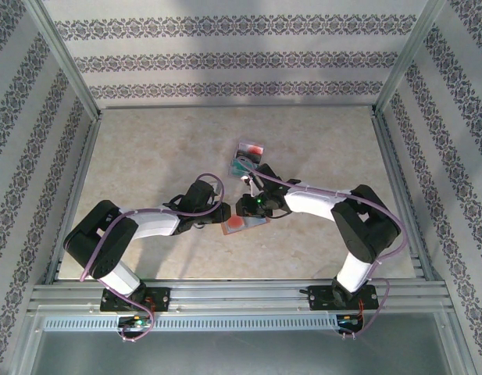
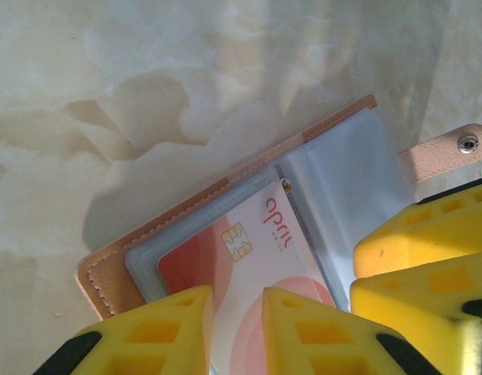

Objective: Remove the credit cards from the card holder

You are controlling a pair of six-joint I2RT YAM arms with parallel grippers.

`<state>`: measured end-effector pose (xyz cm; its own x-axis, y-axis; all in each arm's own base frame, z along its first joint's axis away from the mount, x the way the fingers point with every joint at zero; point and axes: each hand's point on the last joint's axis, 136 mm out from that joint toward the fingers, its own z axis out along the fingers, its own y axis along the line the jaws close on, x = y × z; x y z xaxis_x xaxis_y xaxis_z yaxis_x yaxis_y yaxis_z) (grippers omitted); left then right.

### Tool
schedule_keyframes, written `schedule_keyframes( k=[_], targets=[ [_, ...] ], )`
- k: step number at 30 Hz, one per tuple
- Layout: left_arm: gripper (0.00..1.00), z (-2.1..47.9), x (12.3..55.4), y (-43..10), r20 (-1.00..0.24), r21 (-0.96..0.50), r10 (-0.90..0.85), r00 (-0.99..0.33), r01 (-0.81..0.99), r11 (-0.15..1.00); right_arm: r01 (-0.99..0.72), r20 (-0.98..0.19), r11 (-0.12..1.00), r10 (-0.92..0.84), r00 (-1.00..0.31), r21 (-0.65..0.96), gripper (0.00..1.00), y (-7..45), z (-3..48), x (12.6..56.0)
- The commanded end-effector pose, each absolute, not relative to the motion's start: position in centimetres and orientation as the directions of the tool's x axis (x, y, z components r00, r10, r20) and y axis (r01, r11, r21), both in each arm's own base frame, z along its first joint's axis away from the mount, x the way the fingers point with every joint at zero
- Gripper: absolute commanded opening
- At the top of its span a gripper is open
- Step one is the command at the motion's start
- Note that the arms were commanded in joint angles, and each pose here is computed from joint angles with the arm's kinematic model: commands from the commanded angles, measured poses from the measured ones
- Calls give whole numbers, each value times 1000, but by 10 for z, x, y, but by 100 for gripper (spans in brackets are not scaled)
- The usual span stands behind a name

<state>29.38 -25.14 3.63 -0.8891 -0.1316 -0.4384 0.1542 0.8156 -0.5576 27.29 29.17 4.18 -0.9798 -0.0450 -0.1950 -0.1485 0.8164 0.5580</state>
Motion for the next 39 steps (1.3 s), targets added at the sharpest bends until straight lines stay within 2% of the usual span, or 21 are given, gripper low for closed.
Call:
schedule_keyframes(
  k=[1, 17, 31, 39],
  targets=[
    [23, 20, 287, -245, -399, -544, -127, -908, 123, 830, -149, -195, 789, -38, -980, 596, 32, 301, 45, 275],
    [23, 19, 288, -246, -398, -545, -118, -910, 132, 828, -74, -125, 782, 5, -992, 619, 29, 294, 21, 271],
    [21, 20, 288, -249, -403, -542, -90, -911, 158, 825, -46, -114, 637, 66, -991, 769, 22, 304, 46, 275],
    [19, 19, 287, -249, -401, -539, -82, -912, 163, 826, -47, -124, 614, 84, -989, 788, 21, 302, 55, 276]
  ],
)
